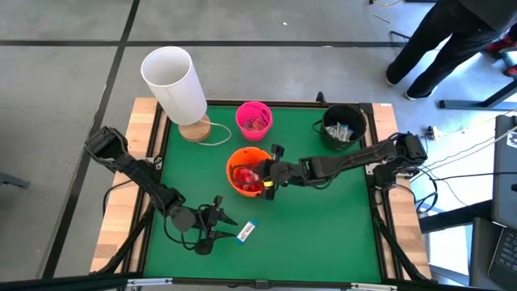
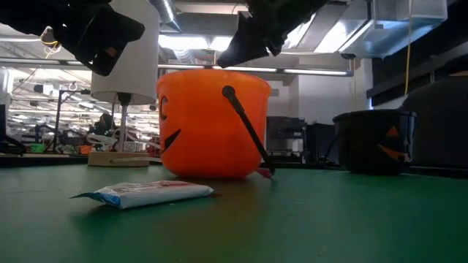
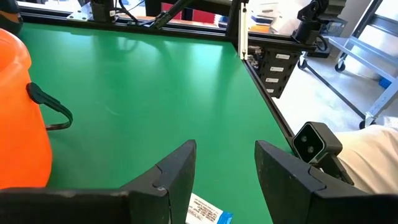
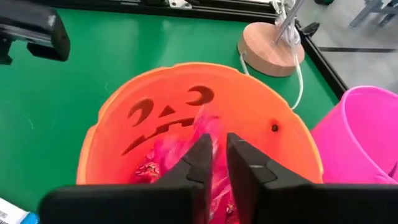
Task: Sort candy
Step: Put the red candy into the orange bucket, then put the white candy into the black bucket
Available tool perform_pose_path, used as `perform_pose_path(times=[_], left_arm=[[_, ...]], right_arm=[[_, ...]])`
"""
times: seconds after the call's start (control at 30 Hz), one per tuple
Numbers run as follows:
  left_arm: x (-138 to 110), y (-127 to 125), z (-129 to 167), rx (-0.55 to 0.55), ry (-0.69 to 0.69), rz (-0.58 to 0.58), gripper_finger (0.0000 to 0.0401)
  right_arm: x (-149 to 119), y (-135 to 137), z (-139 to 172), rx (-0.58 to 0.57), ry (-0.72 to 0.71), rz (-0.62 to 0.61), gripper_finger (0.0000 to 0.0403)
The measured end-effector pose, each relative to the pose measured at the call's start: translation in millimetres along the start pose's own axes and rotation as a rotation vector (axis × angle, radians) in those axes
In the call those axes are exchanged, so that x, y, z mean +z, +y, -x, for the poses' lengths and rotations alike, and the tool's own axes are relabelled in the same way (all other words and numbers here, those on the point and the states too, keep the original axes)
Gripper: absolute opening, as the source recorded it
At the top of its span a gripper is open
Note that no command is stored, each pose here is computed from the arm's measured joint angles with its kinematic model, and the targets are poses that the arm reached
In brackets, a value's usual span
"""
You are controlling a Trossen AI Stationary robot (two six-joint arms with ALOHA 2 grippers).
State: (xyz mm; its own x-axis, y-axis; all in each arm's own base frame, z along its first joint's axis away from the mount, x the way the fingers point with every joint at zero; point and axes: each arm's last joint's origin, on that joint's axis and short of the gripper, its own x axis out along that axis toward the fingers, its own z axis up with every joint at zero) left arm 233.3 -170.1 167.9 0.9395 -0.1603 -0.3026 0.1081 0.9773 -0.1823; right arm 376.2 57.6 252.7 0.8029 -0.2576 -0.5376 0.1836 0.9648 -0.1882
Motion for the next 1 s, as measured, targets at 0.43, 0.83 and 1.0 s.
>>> perform_pose_path(times=[0.43, 0.83, 1.0], left_arm=[[-1.8, -2.6, 0.6, -0.066, 0.027, -0.119, 0.016], [-20.0, -40.1, -29.7, -0.103, 0.236, -0.511, 0.016], [-18.0, -53.9, -53.6, -0.064, 0.32, -0.64, 0.016]], right_arm=[[12.5, 7.1, 33.8, 0.012, -0.058, -0.006, 0.0146], [21.6, 42.4, 90.2, 0.016, -0.18, 0.05, 0.0133], [18.3, 48.3, 94.3, -0.006, -0.169, 0.071, 0.0133]])
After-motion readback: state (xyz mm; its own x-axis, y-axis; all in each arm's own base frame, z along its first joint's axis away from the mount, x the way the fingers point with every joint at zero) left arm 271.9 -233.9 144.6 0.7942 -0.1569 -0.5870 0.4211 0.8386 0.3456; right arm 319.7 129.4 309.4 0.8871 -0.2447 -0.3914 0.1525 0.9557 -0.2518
